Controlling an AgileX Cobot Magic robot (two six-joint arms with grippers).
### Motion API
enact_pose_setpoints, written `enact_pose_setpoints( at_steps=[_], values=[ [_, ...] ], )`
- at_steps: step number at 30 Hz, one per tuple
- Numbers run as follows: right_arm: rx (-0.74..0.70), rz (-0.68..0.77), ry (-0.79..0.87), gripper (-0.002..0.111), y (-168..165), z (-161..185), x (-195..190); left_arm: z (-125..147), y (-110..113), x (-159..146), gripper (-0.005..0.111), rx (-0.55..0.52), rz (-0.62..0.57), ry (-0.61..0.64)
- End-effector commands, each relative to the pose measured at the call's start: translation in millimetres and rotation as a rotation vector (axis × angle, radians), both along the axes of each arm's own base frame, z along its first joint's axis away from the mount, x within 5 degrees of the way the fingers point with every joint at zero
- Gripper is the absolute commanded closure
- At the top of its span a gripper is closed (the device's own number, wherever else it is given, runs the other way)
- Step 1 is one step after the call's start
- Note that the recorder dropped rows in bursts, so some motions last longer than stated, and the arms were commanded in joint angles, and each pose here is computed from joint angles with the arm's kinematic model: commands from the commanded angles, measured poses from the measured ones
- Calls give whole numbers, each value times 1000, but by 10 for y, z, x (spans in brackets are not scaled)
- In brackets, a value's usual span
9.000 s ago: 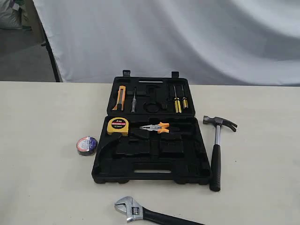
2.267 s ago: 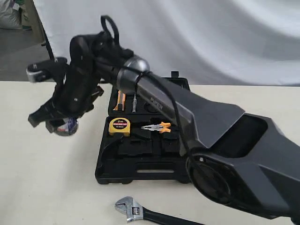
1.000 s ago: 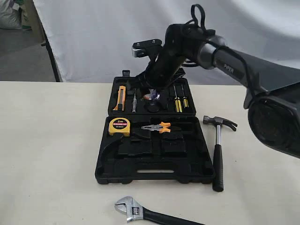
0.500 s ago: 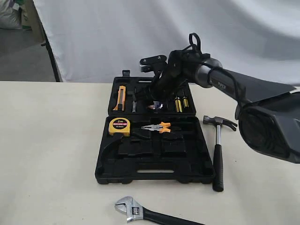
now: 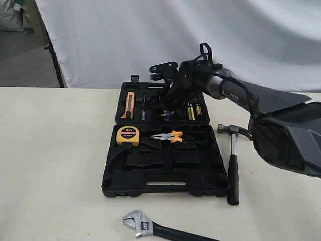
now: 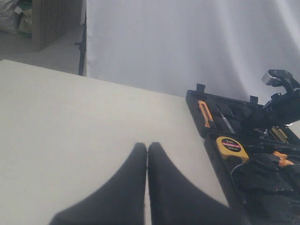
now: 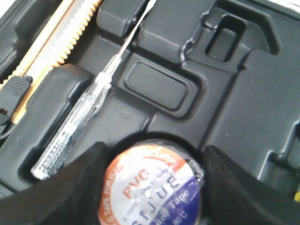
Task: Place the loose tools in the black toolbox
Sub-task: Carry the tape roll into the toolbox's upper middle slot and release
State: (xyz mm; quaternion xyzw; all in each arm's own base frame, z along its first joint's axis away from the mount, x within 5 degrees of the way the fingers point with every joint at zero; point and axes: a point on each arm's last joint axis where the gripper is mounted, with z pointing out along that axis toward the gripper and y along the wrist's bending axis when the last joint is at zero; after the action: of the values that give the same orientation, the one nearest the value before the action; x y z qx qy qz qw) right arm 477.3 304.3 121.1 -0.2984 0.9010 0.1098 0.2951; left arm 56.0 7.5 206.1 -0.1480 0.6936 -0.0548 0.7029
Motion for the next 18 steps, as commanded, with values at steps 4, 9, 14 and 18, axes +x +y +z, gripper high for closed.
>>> enact_pose_setpoints(
  at_steps=[4,9,14,18],
  values=[
    [3,-52,46,109,-44,-80,8,17,14,-6,106,2,26,-13],
    [3,-60,57,109,-48,-85,2,17,14,-6,106,2,26,-13],
    [0,-60,63,88,-42,-89,-8,17,14,-6,106,2,26,-13],
    [18,-85,91,51,-38,-93,-20,17,14,-6,106,2,26,-13]
  ],
)
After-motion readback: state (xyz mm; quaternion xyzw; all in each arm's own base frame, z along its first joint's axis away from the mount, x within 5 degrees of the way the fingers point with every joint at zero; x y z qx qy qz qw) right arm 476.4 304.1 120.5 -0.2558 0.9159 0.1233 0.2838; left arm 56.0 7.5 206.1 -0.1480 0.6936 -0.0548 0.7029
